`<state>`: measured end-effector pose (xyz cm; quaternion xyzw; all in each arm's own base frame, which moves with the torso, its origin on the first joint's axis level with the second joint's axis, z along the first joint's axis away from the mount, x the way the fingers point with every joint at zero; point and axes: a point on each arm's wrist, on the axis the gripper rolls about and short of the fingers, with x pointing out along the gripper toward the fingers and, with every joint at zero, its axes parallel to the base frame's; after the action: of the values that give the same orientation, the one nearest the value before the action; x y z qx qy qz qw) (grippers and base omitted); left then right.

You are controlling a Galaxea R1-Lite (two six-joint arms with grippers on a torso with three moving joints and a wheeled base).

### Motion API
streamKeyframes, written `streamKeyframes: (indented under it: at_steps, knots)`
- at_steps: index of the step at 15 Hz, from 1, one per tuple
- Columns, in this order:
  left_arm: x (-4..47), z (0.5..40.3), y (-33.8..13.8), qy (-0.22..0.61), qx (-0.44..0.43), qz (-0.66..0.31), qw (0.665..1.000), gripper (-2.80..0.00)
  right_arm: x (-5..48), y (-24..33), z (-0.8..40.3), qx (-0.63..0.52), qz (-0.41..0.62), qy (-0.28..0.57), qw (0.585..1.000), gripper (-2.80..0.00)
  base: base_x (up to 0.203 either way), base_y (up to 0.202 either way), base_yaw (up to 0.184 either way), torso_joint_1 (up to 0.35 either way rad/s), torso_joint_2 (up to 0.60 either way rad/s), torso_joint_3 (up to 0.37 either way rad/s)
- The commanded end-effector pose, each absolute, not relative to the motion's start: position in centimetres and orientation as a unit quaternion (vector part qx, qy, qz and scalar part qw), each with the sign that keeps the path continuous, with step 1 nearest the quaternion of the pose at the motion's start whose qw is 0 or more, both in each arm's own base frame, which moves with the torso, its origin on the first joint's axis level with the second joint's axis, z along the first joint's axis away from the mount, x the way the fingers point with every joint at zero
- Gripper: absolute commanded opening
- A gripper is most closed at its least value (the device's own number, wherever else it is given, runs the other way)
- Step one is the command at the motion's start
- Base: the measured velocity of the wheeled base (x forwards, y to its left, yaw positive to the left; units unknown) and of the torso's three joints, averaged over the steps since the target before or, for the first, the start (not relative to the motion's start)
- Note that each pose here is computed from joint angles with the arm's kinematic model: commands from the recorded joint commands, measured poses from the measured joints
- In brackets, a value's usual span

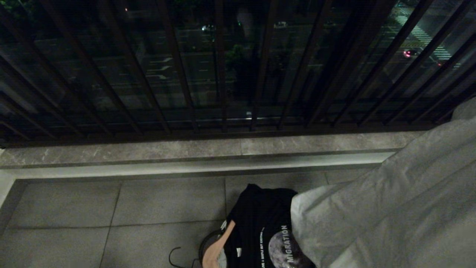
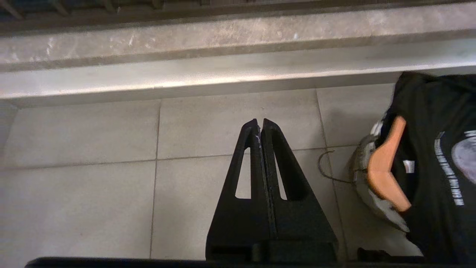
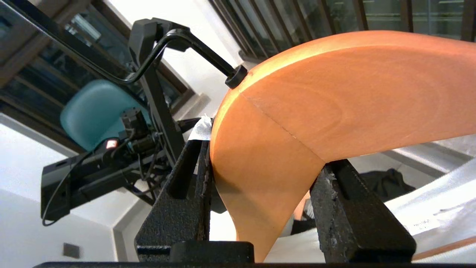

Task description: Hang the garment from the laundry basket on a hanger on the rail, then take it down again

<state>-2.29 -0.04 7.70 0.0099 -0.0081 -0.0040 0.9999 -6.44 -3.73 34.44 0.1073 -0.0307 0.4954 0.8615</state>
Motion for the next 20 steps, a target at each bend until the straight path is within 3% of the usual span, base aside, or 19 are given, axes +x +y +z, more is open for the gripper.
streamKeyframes:
  at_steps: [1,20]
  knots:
    - [-2.28,7.67,-0.04,-0.008,0.010,-0.003,1.000,-2.80,-6.43,-3.72,34.39,0.107,0.497,-0.028,0.861,-2.80,0.000,0.000,0.000,0.107,-0.46,-0.375]
    - [-2.28,7.67,-0.04,-0.008,0.010,-0.004,1.000,-2.80,-6.53,-3.79,34.33,0.108,0.497,-0.030,0.861,-2.80,0.000,0.000,0.000,0.186,-0.53,-0.352]
